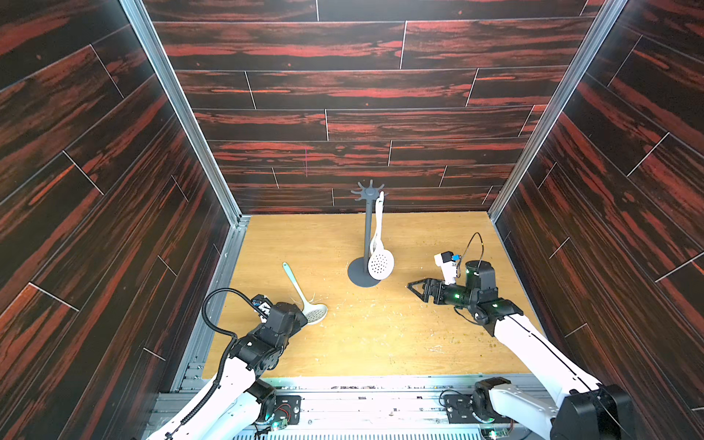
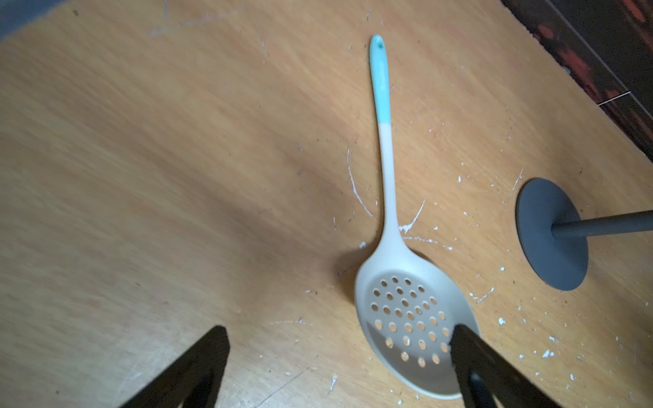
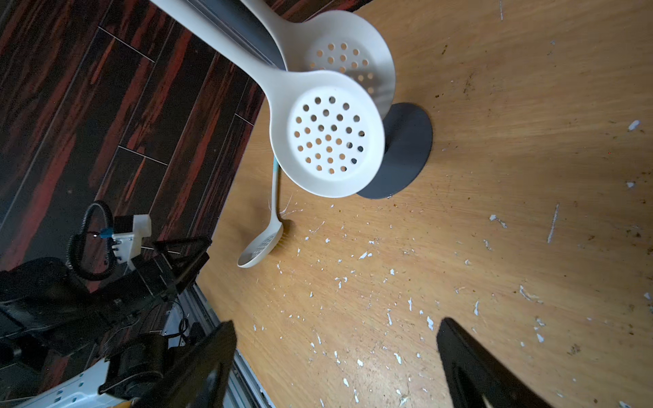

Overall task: Hang the skimmer on the kitchen utensil rack
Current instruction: Pick up the skimmer from the center of the board.

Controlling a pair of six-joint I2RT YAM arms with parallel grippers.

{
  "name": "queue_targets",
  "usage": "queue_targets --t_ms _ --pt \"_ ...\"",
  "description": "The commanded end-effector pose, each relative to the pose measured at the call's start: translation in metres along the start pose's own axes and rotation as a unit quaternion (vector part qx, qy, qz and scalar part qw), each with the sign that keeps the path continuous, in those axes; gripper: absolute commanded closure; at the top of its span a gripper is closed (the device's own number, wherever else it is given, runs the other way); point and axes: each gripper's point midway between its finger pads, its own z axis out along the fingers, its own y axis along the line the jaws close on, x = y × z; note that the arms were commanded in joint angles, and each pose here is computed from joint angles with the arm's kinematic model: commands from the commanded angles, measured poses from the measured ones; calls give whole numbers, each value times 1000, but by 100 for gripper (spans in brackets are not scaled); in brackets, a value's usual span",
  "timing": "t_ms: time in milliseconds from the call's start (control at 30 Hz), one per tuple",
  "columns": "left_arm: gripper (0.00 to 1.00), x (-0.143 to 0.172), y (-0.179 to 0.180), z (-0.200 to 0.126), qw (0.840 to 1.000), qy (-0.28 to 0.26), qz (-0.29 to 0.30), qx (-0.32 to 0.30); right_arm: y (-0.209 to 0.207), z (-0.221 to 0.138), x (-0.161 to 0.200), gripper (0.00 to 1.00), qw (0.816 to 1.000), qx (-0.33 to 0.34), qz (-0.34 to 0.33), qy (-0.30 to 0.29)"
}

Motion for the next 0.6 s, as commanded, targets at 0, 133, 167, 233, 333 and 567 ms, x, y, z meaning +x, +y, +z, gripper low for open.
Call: queue_targets --t_ms 0,133,167,233,333,567 --pt "0 12 1 8 999 23 -35 7 1 1 -1 8 1000 -6 0 -2" --pt "0 23 -9 21 996 55 -64 31 -1 2 1 8 1000 -5 1 3" --pt "0 25 -12 23 995 62 -72 39 -1 2 1 8 1000 -4 2 2" --pt "2 27 -15 28 993 70 -82 46 -1 2 1 8 1000 -5 1 4" --pt "7 28 -18 33 991 74 -96 57 -2 3 2 8 1000 -5 3 3" --pt "26 27 -25 42 990 78 -102 61 -3 5 3 8 1000 -8 5 4"
